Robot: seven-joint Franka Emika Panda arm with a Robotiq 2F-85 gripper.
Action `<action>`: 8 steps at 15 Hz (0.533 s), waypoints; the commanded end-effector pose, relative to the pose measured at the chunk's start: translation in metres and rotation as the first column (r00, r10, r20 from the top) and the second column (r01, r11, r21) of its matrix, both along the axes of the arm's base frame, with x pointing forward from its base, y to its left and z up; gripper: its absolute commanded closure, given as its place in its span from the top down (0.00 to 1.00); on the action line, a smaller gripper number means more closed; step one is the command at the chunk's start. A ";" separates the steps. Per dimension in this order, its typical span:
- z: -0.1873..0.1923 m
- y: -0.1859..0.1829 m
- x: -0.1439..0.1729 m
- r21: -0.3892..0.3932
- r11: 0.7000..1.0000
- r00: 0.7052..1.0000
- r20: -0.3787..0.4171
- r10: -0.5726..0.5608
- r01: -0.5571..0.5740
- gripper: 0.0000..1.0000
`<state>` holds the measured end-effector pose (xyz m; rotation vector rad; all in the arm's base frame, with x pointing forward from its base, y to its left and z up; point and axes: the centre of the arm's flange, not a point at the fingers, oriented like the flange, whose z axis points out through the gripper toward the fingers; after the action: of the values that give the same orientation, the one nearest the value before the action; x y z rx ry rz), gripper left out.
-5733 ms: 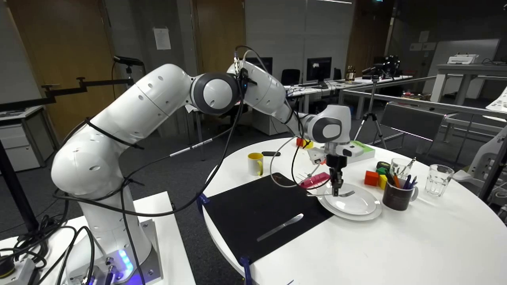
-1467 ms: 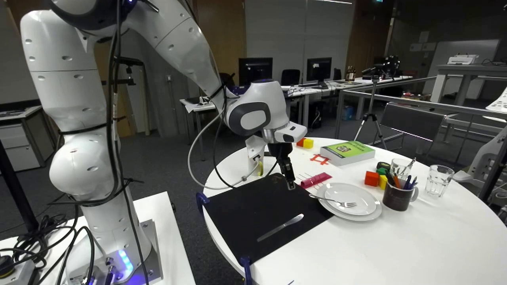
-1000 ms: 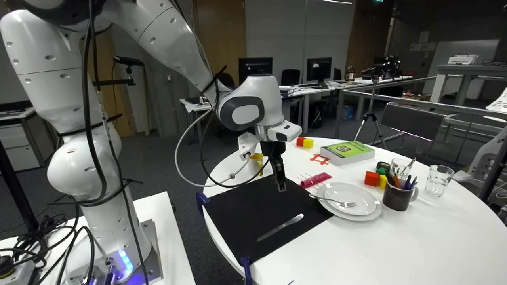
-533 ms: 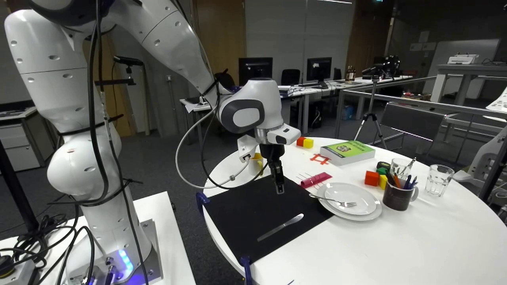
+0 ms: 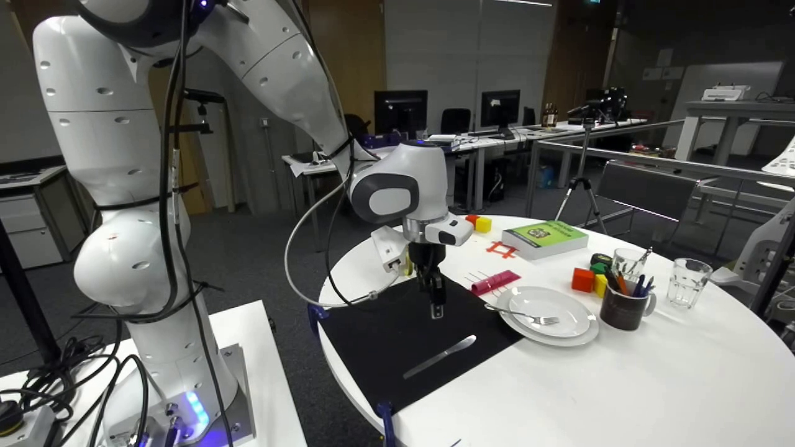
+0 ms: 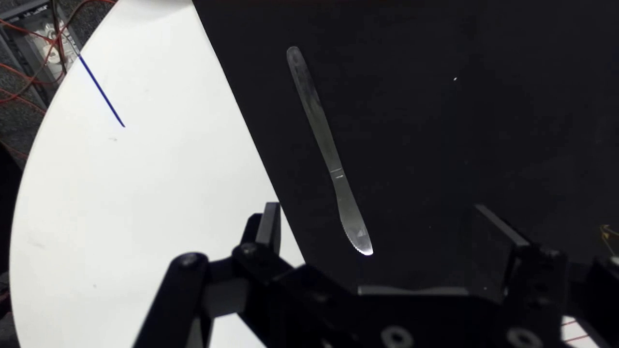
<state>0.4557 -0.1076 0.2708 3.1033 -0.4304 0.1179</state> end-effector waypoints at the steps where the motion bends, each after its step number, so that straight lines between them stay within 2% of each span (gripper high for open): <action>1: -0.015 -0.013 0.010 0.021 0.998 0.998 -0.028 0.064 -0.063 1.00; 4: -0.035 -0.015 0.009 0.002 0.995 0.994 -0.035 0.102 -0.102 1.00; 8: -0.060 -0.019 0.011 -0.019 0.995 0.995 -0.043 0.092 -0.093 1.00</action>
<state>0.4579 -0.1168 0.2267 3.1150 -0.3063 0.0296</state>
